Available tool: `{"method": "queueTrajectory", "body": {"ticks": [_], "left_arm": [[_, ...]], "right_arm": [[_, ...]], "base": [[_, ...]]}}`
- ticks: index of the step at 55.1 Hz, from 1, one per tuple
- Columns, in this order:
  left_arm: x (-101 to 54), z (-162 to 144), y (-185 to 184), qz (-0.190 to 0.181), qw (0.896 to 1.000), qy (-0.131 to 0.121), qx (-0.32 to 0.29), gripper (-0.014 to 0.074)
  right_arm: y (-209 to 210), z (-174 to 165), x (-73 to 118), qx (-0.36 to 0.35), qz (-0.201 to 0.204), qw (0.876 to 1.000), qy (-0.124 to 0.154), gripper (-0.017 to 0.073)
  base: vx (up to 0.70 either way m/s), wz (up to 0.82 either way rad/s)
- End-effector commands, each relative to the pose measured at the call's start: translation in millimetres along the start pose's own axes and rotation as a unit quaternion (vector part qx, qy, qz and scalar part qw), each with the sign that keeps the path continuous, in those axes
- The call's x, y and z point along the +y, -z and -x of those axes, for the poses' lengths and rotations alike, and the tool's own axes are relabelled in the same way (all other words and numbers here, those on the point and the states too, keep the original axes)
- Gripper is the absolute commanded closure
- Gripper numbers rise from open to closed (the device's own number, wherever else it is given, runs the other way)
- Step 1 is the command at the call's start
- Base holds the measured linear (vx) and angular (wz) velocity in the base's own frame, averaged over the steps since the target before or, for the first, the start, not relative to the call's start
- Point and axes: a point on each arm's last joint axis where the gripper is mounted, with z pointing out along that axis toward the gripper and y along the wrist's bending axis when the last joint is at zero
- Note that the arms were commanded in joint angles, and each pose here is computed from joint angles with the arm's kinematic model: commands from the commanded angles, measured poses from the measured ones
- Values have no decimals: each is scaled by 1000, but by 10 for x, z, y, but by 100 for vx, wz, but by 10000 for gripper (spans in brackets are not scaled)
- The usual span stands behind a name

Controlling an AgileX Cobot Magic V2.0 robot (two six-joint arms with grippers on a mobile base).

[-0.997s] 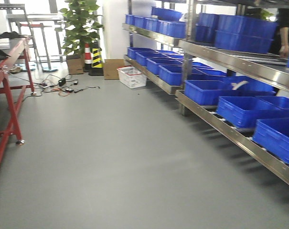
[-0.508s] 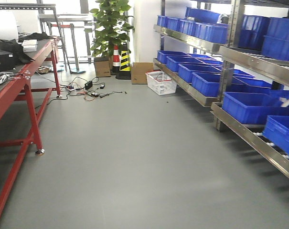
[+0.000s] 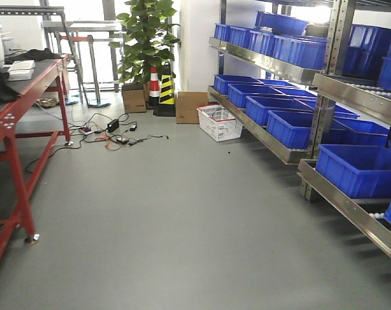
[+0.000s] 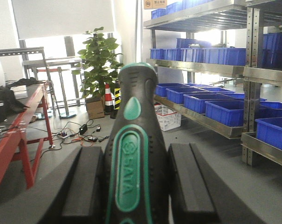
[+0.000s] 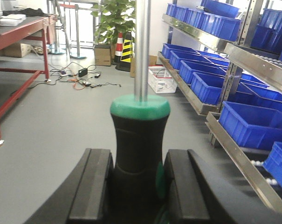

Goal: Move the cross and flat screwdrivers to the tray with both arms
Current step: 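Hold both screwdrivers while the base drives past the blue-bin shelves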

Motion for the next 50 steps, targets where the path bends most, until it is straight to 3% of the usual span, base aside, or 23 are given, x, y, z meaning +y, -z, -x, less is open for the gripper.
{"method": "queueTrajectory", "body": {"ticks": [1,26,50], "left_arm": [[12,162,4,5,999,5,-53,594],[12,162,4,5,999,5,-53,594],[12,162,4,5,999,5,-53,594]], "right_arm": [[22,168,-34,-54,-17,998,2,567],[22,168,-34,-54,-17,998,2,567],[22,168,-34,-54,-17,998,2,567]], "base": [[61,-10],[60,-21],[53,-60]]}}
